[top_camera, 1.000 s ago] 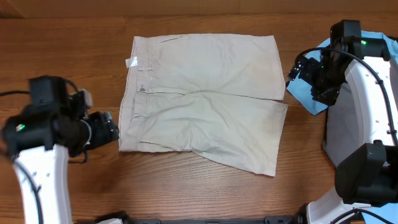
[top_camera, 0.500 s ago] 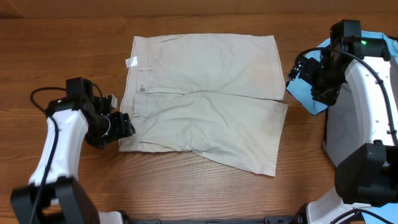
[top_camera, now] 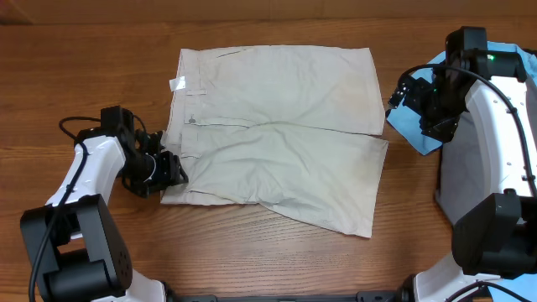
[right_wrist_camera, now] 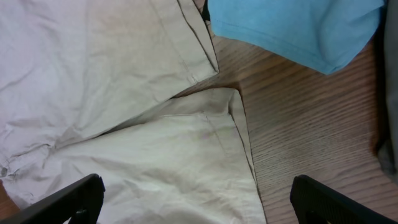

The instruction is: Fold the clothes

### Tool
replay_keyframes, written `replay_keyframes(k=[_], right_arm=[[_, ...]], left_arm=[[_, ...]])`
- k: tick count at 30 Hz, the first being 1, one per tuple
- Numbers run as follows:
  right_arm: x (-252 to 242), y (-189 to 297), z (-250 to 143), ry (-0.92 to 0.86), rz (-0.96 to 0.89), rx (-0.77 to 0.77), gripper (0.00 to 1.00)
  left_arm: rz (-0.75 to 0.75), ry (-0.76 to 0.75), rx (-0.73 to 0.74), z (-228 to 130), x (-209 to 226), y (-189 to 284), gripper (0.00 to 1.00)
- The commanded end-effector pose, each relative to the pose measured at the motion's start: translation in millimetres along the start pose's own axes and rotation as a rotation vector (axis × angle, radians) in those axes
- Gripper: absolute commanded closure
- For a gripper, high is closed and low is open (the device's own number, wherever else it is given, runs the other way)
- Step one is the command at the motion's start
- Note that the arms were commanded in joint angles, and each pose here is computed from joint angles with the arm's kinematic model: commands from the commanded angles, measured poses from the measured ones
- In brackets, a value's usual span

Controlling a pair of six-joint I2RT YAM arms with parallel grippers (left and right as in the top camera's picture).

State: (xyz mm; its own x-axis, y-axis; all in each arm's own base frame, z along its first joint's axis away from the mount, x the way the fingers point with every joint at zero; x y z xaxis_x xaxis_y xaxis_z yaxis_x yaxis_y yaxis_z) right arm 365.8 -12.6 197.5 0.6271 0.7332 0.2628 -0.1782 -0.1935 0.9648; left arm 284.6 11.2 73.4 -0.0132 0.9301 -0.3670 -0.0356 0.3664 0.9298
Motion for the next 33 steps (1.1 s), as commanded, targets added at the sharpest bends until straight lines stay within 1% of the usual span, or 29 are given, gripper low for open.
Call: replay_keyframes(k=[1,3,4,6,7,10,14,17,21,29,31,33], right_arm=[[3,10,4,0.008,0.013,-0.037,0.0],[3,10,4,0.008,0.013,-0.037,0.0],[3,10,4,0.008,0.013,-0.037,0.0],[3,10,4,0.008,0.013,-0.037,0.0],[3,10,4,0.008,0.013,-0.037,0.0],[3,10,4,0.008,0.013,-0.037,0.0],[3,10,4,0.008,0.013,-0.037,0.0],[3,10,4,0.008,0.013,-0.037,0.0],[3,10,4,0.008,0.013,-0.037,0.0],[3,10,4,0.008,0.013,-0.037,0.0],[3,10,4,0.008,0.013,-0.037,0.0],[3,10,4,0.008,0.013,-0.037,0.0]], left_arm=[[-0.071,-0.031,-0.005,0,-8,-3,0.71],[-0.085,-0.031,-0.009,1,-10,-3,0.72],[-0.094,-0.031,-0.011,1,-12,-3,0.69],[-0.106,-0.031,-0.013,2,-13,-2,0.59],[-0.106,-0.032,-0.013,1,-13,-2,0.55],[-0.1,-0.031,-0.01,1,-12,-3,0.51],[-0.091,-0.03,-0.004,0,-11,-3,0.51],[-0.084,-0.028,0.004,-3,-10,-5,0.52],[-0.026,-0.029,0.032,-11,-2,-14,0.51],[-0.013,-0.022,0.009,-8,1,-17,0.5],[-0.014,-0.009,-0.001,-6,1,-17,0.51],[-0.018,-0.01,-0.004,-5,1,-17,0.57]])
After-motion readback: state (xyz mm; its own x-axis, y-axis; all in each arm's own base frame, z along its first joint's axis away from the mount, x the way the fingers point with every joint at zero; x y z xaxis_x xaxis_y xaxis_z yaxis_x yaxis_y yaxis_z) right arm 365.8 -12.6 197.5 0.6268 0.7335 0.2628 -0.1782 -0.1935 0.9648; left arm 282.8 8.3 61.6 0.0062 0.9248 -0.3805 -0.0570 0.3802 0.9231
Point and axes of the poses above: each gripper's point midway between its finger pads, its own y axis back along the fingers, its own x axis along the line the jaws close on, z = x × y, the point moved 4 cm from there along y, back along the fingers, and after that the axes turned 9 degrees about -y, right-handed, at the moved point
